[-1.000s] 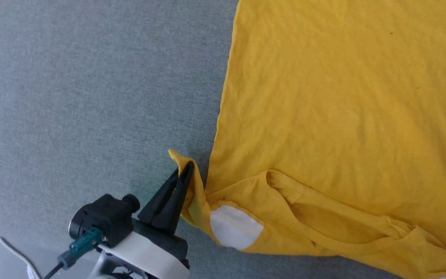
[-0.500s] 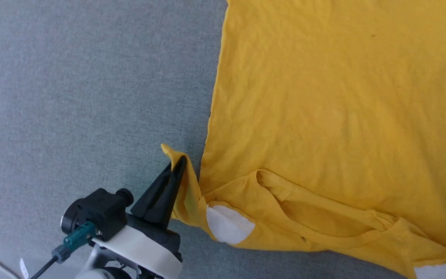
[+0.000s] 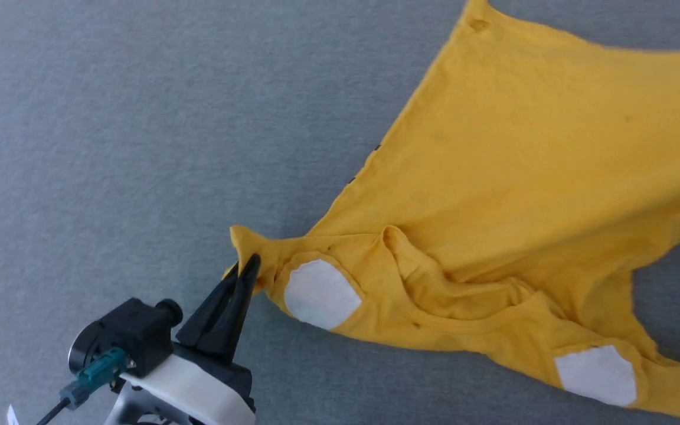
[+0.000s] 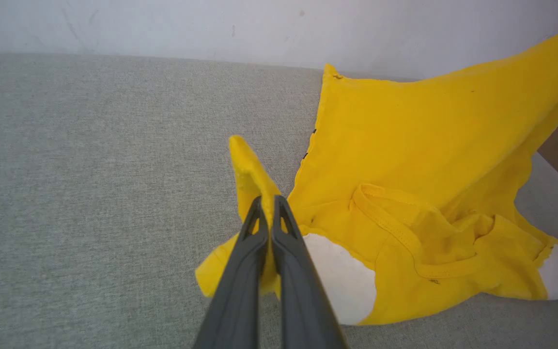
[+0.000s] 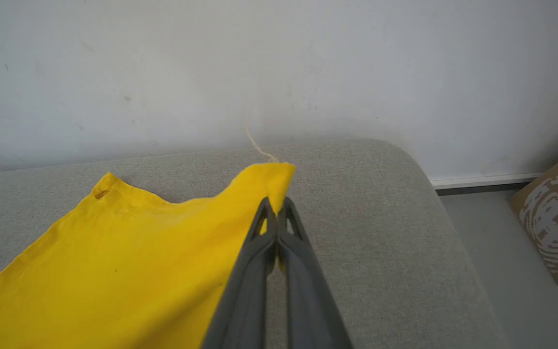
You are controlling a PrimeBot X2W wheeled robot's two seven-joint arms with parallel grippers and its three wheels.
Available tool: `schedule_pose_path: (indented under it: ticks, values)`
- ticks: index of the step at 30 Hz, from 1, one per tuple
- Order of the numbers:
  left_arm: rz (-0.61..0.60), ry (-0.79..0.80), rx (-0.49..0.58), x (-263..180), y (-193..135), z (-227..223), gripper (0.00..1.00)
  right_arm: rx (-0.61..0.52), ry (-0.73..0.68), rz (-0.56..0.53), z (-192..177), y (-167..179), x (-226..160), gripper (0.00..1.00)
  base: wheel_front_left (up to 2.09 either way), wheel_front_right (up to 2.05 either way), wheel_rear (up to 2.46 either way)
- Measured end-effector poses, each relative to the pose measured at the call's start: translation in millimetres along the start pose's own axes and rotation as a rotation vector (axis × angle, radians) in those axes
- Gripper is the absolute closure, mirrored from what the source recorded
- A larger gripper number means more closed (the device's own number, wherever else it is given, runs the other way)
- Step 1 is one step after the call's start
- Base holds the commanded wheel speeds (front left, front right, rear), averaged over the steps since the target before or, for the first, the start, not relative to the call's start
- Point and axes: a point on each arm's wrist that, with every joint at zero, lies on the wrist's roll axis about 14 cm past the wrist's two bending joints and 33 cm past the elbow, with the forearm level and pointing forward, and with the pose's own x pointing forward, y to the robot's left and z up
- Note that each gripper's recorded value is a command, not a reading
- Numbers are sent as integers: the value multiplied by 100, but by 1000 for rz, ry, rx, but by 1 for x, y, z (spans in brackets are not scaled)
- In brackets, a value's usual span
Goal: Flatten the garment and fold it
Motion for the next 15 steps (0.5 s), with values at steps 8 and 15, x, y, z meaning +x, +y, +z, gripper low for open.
schedule_pose_path:
  ticks: [8, 15]
  values:
    - [-87, -3, -3, 7, -24, 3, 100, 152, 197, -245, -83, -69, -125, 100, 0, 0, 0]
    - [-90, 17, -15, 4, -27, -2, 100, 247, 365, -345, -159, -74, -179, 100, 0, 0, 0]
